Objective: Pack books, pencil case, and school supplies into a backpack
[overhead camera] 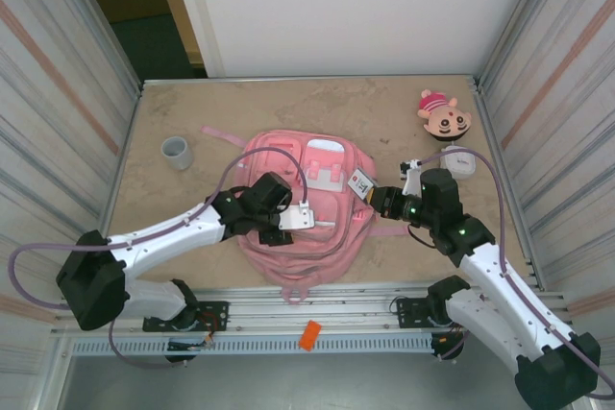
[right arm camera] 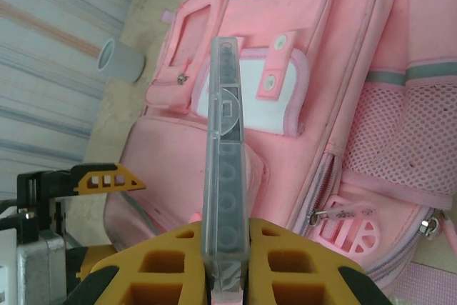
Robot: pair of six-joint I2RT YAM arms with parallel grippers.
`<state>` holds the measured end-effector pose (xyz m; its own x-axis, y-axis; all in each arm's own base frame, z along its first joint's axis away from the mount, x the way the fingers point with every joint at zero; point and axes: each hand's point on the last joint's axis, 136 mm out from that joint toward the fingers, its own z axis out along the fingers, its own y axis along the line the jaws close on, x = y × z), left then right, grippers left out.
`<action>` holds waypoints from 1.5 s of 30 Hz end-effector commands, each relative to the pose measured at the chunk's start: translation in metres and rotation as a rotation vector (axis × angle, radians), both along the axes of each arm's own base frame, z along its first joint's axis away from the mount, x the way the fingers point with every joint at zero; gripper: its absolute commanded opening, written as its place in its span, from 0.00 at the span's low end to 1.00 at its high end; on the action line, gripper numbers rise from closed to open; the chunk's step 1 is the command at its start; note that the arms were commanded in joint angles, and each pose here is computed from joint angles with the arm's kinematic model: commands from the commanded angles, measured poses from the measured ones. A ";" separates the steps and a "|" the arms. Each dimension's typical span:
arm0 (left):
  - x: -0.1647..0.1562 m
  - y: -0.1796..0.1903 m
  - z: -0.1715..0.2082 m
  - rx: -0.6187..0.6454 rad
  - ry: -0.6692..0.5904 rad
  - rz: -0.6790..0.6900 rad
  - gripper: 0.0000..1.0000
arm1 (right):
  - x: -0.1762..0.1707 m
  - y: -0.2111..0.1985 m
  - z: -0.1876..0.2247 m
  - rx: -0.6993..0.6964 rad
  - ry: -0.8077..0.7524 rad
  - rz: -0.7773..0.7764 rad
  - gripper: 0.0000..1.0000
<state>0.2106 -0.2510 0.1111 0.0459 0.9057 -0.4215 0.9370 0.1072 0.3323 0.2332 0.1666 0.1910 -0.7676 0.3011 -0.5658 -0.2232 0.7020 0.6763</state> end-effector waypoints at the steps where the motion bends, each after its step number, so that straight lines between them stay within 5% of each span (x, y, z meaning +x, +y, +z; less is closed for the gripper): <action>1: 0.033 -0.009 0.051 -0.137 -0.183 0.099 0.57 | -0.003 -0.002 0.004 -0.002 -0.031 0.015 0.07; 4: 0.034 -0.015 0.074 -0.245 -0.223 0.113 0.44 | -0.005 -0.003 0.008 0.001 -0.042 0.011 0.07; 10: 0.051 -0.009 0.088 -0.287 -0.271 0.246 0.00 | -0.017 -0.007 0.018 0.005 -0.029 0.019 0.06; 20: 0.066 -0.033 0.156 -0.555 -0.133 0.466 0.00 | -0.070 0.001 0.038 0.126 0.050 0.160 0.06; 31: 0.075 -0.039 0.158 -0.688 -0.042 0.645 0.00 | -0.118 0.013 0.042 0.306 0.279 0.266 0.08; 37: 0.076 -0.055 0.154 -0.717 0.001 0.617 0.00 | -0.112 0.027 0.030 0.396 0.376 0.249 0.08; 45: 0.073 -0.055 0.159 -0.744 -0.001 0.604 0.00 | -0.091 0.066 0.042 0.383 0.267 0.278 0.08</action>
